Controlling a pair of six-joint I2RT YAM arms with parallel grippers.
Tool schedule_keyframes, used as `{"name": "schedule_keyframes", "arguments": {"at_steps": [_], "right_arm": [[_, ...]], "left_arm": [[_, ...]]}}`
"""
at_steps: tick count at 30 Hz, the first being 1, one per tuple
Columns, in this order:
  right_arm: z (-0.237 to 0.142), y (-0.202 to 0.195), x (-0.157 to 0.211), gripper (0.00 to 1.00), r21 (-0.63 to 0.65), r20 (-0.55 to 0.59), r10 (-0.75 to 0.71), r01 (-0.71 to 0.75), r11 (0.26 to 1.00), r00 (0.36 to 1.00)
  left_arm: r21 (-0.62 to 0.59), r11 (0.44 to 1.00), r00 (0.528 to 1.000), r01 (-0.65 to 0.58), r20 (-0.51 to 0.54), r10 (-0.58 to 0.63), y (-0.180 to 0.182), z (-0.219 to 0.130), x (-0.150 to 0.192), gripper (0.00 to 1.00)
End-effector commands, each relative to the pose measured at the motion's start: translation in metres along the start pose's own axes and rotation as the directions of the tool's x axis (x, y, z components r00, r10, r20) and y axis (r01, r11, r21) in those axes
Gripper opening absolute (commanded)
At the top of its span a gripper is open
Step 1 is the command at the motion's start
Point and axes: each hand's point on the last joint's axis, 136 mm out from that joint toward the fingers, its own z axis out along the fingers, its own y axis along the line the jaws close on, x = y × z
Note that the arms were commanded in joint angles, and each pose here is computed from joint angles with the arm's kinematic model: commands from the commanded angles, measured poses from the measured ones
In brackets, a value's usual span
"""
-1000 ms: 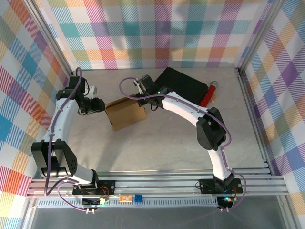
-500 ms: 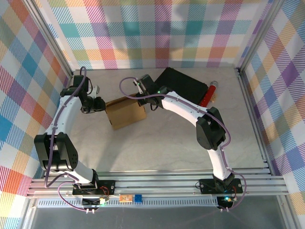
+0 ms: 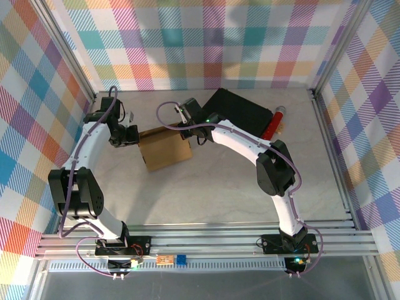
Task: Fold the paper box
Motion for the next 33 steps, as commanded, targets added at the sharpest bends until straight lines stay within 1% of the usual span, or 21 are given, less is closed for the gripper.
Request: {"name": "schedule_keyframes", "arguments": {"at_steps": [1,5,10,18,24,33], "right_arm": [[0.023,-0.004,0.076,0.00,0.008,-0.259,-0.032,0.035,0.999,0.965],[0.023,-0.005,0.075,0.00,0.017,-0.256,-0.027,0.032,0.999,0.966],[0.023,-0.006,0.076,0.00,0.023,-0.259,-0.022,0.029,0.999,0.966],[0.023,-0.009,0.075,0.00,0.042,-0.257,-0.017,0.028,0.999,0.966],[0.021,-0.009,0.071,0.00,0.048,-0.247,-0.010,0.022,0.999,0.969],[0.021,-0.012,0.067,0.00,0.064,-0.236,-0.012,0.028,0.998,0.972]], "left_arm": [[0.018,1.000,1.000,0.008,0.021,-0.008,-0.009,-0.009,-0.009,0.04],[0.006,0.999,0.999,0.034,-0.011,-0.034,-0.008,-0.010,-0.005,0.02],[-0.021,0.997,0.994,0.074,-0.083,-0.075,-0.005,-0.011,-0.001,0.01],[-0.025,0.984,0.965,0.174,-0.197,-0.176,-0.011,-0.010,0.010,0.00],[-0.013,0.979,0.959,0.203,-0.197,-0.202,-0.018,-0.020,0.007,0.00],[0.005,0.969,0.935,0.247,-0.265,-0.237,-0.028,-0.028,0.006,0.00]]}}
